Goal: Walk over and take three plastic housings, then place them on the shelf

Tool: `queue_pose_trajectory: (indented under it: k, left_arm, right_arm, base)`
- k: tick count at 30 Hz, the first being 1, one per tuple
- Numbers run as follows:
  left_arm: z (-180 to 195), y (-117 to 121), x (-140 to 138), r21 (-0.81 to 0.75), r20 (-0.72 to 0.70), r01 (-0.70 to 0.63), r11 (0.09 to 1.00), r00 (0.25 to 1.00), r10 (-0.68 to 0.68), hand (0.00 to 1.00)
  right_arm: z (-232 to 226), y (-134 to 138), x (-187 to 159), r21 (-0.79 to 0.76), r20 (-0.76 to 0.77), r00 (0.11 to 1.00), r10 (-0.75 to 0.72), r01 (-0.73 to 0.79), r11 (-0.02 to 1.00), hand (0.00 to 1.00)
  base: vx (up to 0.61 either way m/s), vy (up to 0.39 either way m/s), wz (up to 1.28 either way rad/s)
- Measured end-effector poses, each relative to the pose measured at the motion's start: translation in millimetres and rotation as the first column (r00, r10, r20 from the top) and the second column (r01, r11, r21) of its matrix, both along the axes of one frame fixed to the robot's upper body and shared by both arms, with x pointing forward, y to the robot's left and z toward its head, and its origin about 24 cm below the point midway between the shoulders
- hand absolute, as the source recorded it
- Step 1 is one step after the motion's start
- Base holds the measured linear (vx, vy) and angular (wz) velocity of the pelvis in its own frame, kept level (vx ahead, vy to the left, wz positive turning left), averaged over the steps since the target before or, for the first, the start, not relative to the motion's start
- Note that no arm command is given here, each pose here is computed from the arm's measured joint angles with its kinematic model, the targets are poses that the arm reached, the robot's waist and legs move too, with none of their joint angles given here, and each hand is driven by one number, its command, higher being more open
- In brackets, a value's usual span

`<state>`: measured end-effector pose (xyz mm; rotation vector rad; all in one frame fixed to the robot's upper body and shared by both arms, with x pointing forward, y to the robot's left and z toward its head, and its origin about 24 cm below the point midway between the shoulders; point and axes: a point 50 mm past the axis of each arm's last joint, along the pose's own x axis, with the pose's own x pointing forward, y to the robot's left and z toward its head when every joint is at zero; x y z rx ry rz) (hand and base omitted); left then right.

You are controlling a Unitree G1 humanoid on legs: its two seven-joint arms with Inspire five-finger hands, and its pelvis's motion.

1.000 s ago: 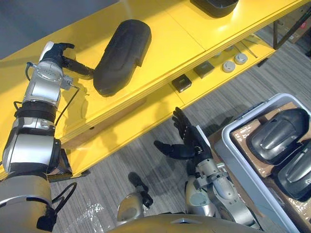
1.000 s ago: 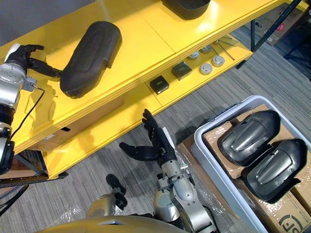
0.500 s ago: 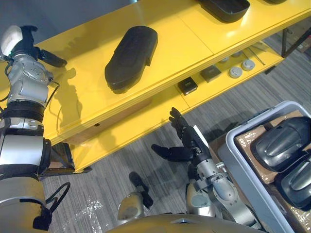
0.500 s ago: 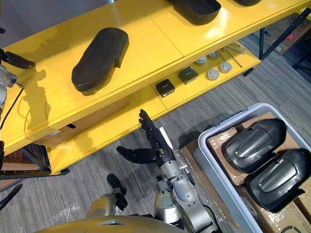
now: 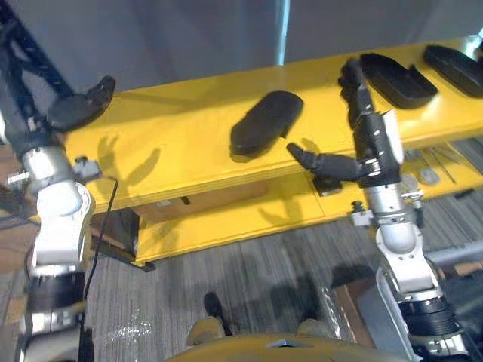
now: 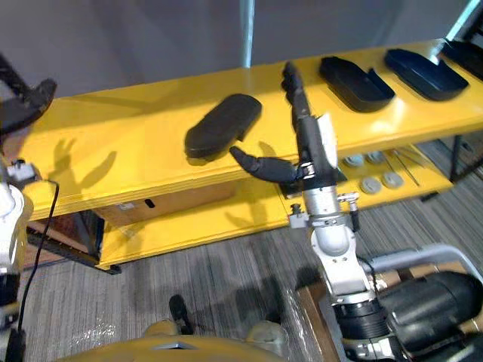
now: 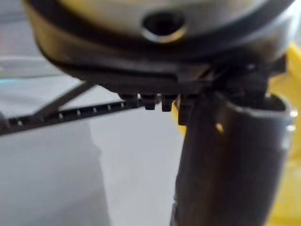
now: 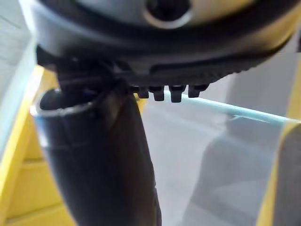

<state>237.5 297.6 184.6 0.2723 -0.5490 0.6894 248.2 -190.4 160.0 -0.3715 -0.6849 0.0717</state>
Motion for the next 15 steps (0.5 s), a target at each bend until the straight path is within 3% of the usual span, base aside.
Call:
queue_pose_trajectory:
  k: [7, 15]
  left_arm:
    - [-8.3, -7.6, -20.5, 0.014, 0.01, 0.108, 0.994, 0.994, -0.108, 1.0]
    - [-10.8, -12.5, -27.0, 0.046, 0.002, 0.168, 0.985, 0.986, -0.168, 1.0]
  right_arm:
    - [15.4, 8.5, 27.2, -0.175, 0.047, 0.999, -0.001, 0.009, 0.984, 1.0]
    - [-14.3, 8.3, 49.8, -0.382, -0.133, 0.991, -0.033, -0.021, 0.924, 1.0]
  base:
    - [-0.03, 0.019, 0.34]
    - [0.01, 0.013, 0.19]
